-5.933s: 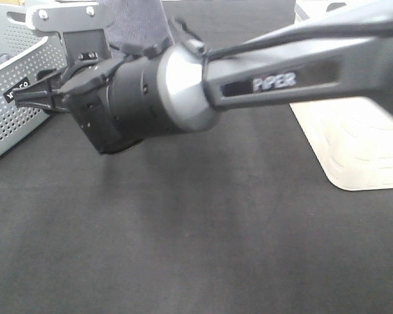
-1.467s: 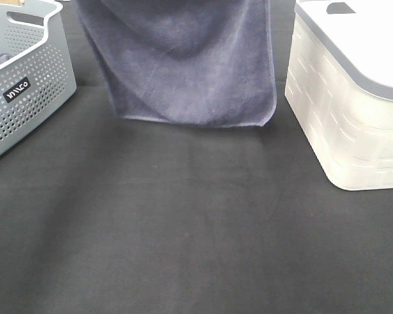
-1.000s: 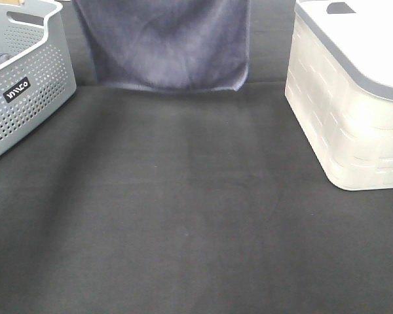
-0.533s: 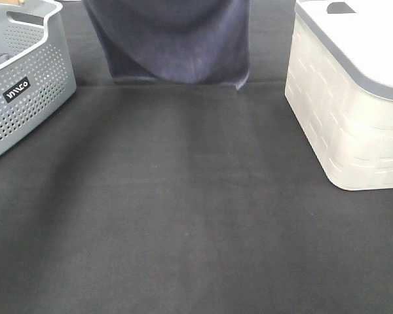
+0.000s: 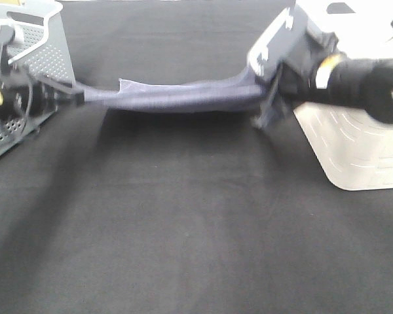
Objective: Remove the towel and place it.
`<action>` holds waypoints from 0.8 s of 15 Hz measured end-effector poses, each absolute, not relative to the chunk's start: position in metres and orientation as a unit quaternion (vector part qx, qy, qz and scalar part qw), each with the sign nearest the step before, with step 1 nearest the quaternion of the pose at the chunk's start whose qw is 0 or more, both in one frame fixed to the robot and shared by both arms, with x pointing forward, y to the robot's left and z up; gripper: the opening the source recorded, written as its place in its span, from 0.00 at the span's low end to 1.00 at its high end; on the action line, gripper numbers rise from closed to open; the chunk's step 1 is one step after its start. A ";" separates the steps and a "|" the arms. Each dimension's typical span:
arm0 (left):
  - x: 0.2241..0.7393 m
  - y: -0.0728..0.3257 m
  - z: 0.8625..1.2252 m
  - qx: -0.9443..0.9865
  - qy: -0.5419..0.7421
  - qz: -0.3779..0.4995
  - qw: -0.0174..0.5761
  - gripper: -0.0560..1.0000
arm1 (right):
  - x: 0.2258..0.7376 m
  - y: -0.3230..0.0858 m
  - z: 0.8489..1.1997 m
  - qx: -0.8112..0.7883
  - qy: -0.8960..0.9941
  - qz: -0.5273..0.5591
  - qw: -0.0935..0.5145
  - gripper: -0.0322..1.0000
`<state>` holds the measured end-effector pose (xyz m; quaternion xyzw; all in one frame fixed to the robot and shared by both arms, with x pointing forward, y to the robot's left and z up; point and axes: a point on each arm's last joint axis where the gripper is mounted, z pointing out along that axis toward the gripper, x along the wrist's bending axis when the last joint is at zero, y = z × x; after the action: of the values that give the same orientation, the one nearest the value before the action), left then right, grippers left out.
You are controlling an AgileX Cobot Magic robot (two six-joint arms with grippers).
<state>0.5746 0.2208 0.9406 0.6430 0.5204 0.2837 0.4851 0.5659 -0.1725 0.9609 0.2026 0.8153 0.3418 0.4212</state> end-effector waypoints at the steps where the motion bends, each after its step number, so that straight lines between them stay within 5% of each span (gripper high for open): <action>1: 0.565 0.222 0.932 0.650 0.525 0.274 0.476 0.05 | 0.556 -0.175 0.950 0.190 0.830 0.330 0.406 0.05; 12: 0.508 0.230 0.887 0.703 0.544 0.212 0.407 0.05 | 0.506 -0.179 0.875 0.119 0.903 0.295 0.288 0.05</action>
<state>0.5078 0.2301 0.8875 0.7027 0.5439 0.2120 0.4067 0.5056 -0.1794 0.8750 0.1189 0.9032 0.2950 0.2883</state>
